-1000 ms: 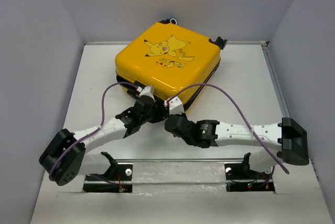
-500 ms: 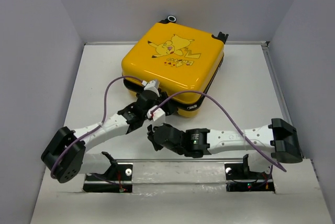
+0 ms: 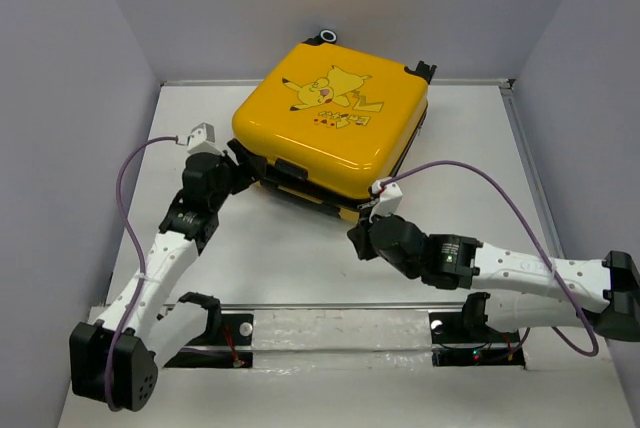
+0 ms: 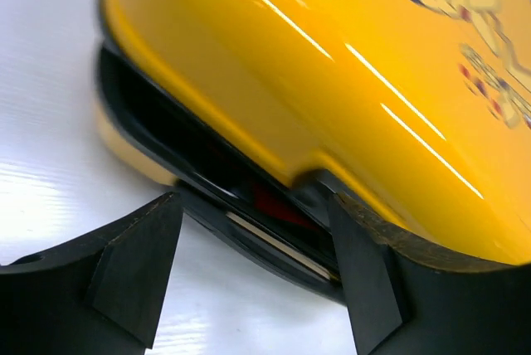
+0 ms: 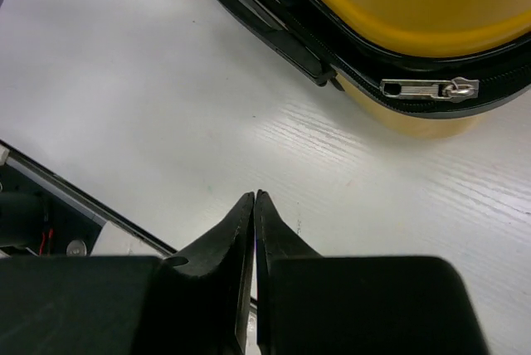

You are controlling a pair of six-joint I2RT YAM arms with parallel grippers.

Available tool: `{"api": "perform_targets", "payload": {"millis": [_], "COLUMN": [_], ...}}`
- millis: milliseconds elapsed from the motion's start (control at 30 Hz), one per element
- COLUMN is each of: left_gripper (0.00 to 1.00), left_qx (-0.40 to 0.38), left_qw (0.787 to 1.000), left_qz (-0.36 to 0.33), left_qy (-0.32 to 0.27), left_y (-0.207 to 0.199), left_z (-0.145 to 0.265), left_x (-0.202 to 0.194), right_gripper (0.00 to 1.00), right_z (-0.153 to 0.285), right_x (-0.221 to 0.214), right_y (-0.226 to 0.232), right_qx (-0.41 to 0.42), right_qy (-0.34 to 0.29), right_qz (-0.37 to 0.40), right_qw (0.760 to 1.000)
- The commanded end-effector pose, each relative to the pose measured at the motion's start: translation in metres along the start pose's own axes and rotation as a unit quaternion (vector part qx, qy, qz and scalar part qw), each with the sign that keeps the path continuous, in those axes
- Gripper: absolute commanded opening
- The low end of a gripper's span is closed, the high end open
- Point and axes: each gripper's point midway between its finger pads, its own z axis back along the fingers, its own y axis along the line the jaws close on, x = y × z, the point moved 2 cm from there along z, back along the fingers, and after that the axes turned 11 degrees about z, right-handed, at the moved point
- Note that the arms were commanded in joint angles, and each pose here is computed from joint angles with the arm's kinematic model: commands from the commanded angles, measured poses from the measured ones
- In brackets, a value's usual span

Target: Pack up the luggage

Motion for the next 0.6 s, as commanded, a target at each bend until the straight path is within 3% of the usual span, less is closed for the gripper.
{"api": "perform_targets", "payload": {"millis": [0,133,233,300,367,500,567], "left_gripper": [0.82,0.85,0.85,0.86,0.86,0.87,0.87], "left_qx": [-0.034,-0.054,-0.036,-0.027,-0.02,0.0,-0.001], "left_qw": [0.999,0.998,0.998,0.992,0.988,0.984,0.984], "left_qz": [0.017,0.031,0.056,0.108,0.134,0.156,0.155], "left_qy": [0.014,0.03,-0.018,-0.063,-0.073,-0.087,-0.085], "left_y": [-0.001,-0.012,-0.001,0.02,0.032,0.042,0.039], "left_z": [-0.011,-0.026,-0.03,-0.03,-0.033,-0.052,-0.065], "left_x": [0.022,0.023,0.051,0.078,0.096,0.142,0.16], "right_gripper": [0.11,0.26,0.36,0.42,0.5,0.52,0.42], "right_z": [0.01,0.007,0.005,0.004,0.009,0.009,0.014], "right_x": [0.002,-0.015,-0.02,-0.014,-0.002,0.029,0.041], "right_y": [-0.011,-0.012,-0.013,-0.022,-0.031,-0.077,-0.093], "right_qx": [-0.006,-0.003,-0.005,-0.027,-0.039,-0.09,-0.11], "right_qy": [-0.008,0.012,0.019,0.008,-0.003,-0.023,-0.037], "right_qz": [-0.009,-0.006,-0.004,-0.008,-0.019,-0.055,-0.073], "right_qw": [1.0,1.0,1.0,1.0,0.999,0.994,0.991]}}
